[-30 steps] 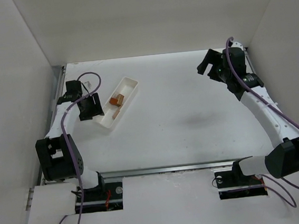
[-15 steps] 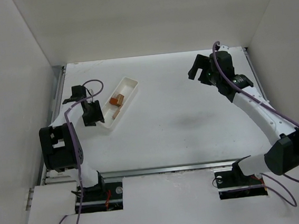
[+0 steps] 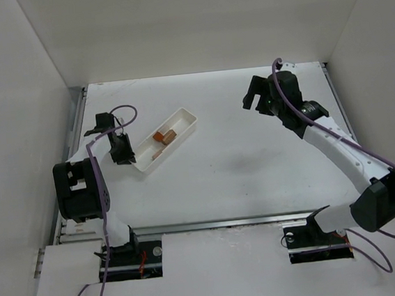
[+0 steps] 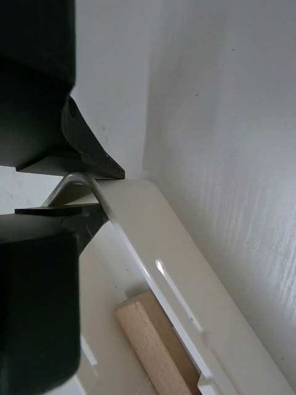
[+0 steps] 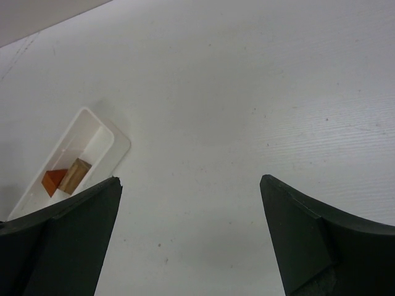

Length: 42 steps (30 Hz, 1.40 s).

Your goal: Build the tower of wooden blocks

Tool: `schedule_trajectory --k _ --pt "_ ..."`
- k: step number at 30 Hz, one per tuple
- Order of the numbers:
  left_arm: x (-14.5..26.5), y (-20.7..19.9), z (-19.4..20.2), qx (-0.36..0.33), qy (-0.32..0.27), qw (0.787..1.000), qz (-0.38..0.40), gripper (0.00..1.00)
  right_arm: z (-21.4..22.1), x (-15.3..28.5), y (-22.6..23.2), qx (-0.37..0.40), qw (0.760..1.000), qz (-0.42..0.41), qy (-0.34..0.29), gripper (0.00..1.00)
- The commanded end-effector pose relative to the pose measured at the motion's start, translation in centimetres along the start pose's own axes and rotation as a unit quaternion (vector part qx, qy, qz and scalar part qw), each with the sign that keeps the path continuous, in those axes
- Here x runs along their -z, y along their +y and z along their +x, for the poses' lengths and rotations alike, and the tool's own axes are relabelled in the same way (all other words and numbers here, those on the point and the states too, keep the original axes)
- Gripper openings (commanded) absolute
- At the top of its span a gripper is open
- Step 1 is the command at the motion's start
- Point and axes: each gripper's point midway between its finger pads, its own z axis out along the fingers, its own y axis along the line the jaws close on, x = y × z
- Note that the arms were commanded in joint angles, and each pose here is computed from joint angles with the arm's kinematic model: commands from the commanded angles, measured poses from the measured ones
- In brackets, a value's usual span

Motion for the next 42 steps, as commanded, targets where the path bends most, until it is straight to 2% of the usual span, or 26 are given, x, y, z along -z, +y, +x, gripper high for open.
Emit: schedule_trajectory --k 1,3,6,7,10,11,14,19,21,23,27,29,36,38,42 --pt "0.4 0.2 -1.3 -0.004 -0.014 1.000 -0.013 0.00 -0.9 0.7 1.1 0.008 1.000 -0.006 -0.017 1.00" --pt "1.4 0.3 -3.1 -0.008 -0.046 0.999 -0.023 0.00 -0.9 0.7 1.1 0.008 1.000 -0.006 -0.017 1.00" --pt "4.1 0.7 -6.7 -0.026 -0.131 0.990 -0.046 0.00 -0.4 0.9 1.8 0.013 1.000 -0.014 -0.013 1.00" --pt "6.4 1.0 -9.2 -0.038 -0.196 0.977 -0.079 0.00 -0.6 1.1 2.3 0.014 1.000 -0.020 -0.015 1.00" --pt "9.8 2.3 -11.8 -0.081 -0.278 0.945 -0.152 0.00 -0.4 1.2 2.7 0.016 0.999 -0.025 -0.013 1.00" --pt "11.9 1.6 -13.2 -0.093 -0.321 0.929 -0.158 0.00 -0.1 1.0 3.1 0.018 0.999 -0.029 -0.012 1.00" --pt "14.7 1.0 -14.9 -0.130 -0.369 0.899 -0.196 0.00 0.1 1.1 3.4 0.020 0.999 -0.032 -0.010 1.00" --pt "17.0 -0.3 -16.3 -0.181 -0.417 0.858 -0.241 0.00 0.9 1.1 4.2 0.029 0.999 -0.038 -0.004 1.00" --pt "18.5 -1.4 -16.7 -0.209 -0.447 0.829 -0.262 0.00 1.0 1.2 4.4 0.031 0.999 -0.037 -0.005 1.00" --pt "19.7 -2.0 -17.1 -0.224 -0.465 0.811 -0.277 0.00 1.1 1.3 4.6 0.033 0.999 -0.037 -0.006 1.00" --pt "20.1 -3.2 -17.0 -0.264 -0.472 0.786 -0.299 0.00 1.6 1.3 4.8 0.035 0.999 -0.041 -0.004 1.00" --pt "21.4 -4.4 -16.8 -0.300 -0.492 0.756 -0.312 0.00 2.2 1.3 5.1 0.039 0.998 -0.047 0.004 1.00" --pt "25.7 -6.5 -18.2 -0.359 -0.532 0.676 -0.363 0.00 3.6 1.1 4.8 0.033 0.998 -0.043 0.018 1.00" --pt "26.3 -7.0 -18.5 -0.389 -0.530 0.648 -0.385 0.00 3.6 1.4 4.7 0.032 0.998 -0.044 0.017 1.00" --pt "28.1 -8.9 -17.8 -0.414 -0.565 0.586 -0.408 0.00 3.7 1.7 4.5 0.026 0.999 -0.046 0.014 1.00"
